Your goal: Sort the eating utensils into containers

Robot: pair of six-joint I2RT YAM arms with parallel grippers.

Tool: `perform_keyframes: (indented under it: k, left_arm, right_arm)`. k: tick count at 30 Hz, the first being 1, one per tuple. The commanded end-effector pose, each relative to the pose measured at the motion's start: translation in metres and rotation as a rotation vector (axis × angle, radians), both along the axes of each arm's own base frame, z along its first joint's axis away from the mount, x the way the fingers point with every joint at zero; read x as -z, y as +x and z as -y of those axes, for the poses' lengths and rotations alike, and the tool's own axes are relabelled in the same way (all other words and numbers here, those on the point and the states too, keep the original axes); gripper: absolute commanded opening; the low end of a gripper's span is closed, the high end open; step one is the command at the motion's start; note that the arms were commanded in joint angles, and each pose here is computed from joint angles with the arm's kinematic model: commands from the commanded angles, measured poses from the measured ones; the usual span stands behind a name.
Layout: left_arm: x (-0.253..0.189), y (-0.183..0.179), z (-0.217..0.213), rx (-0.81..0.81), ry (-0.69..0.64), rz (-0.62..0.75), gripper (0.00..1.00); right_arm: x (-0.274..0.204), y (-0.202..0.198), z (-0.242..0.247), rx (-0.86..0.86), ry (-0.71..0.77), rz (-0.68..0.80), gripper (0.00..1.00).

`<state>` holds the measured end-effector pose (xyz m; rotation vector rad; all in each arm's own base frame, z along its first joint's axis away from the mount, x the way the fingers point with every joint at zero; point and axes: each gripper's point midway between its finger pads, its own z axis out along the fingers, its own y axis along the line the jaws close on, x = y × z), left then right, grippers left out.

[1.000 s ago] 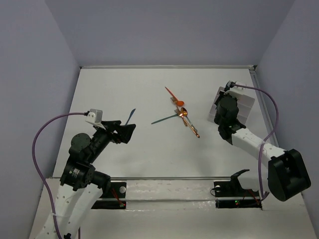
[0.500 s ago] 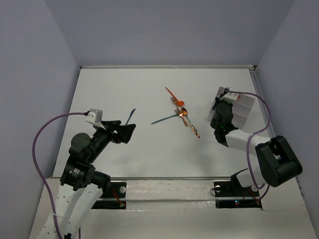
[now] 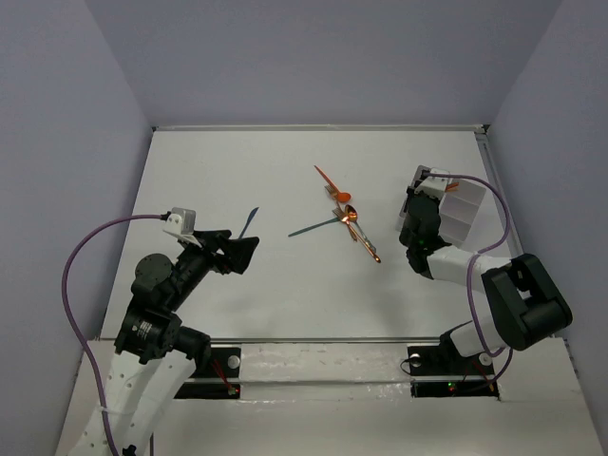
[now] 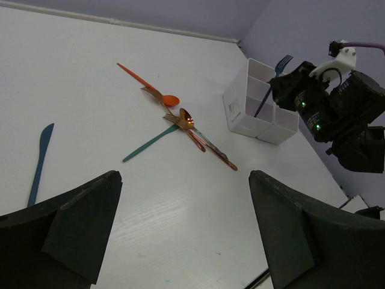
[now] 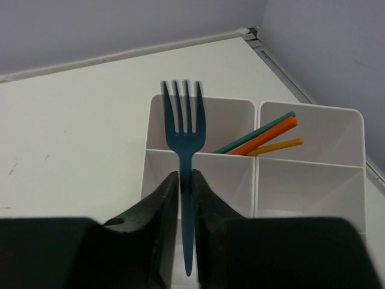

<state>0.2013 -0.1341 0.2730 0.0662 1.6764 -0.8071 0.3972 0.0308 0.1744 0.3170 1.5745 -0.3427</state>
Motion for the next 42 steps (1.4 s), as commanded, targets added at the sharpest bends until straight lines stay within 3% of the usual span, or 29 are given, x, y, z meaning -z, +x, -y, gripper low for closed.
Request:
perform_keyframes:
  k: [1,4,12,15,19,24,30,42]
  left_arm:
    - [-0.026,-0.001,0.0,0.007,-0.023,0.075,0.99]
    - [-0.025,0.0,0.0,0.006,-0.021,0.072,0.99]
    - [-0.025,0.0,0.001,0.007,-0.022,0.074,0.99]
    - [-0.025,0.001,-0.001,-0.002,-0.021,0.073,0.99]
    - [-0.023,0.002,-0.001,-0.001,-0.02,0.068,0.99]
    - [-0.021,0.005,-0.001,-0.002,-0.016,0.058,0.99]
    - [-0.02,0.006,-0.002,-0.007,-0.014,0.054,0.99]
    - [-0.019,0.007,-0.001,-0.002,-0.012,0.052,0.99]
  right_arm:
    - [-0.012,0.008,-0.005,0.002,0.039,-0.01,0.29]
    - [-0.011,0.008,-0.007,-0.005,0.06,-0.042,0.38]
    - [-0.02,0.001,-0.023,-0.107,0.107,-0.109,0.46]
    - [-0.026,0.003,-0.066,-0.326,0.135,-0.163,0.45]
    - [-0.002,-0.01,-0.115,-0.557,0.14,-0.353,0.43]
    - [0.031,-0.03,-0.159,-0.724,0.136,-0.567,0.42]
    - [0.071,-0.027,-0.176,-0.717,0.075,-0.768,0.41]
    - [0.115,-0.008,-0.192,-0.664,-0.015,-0.904,0.42]
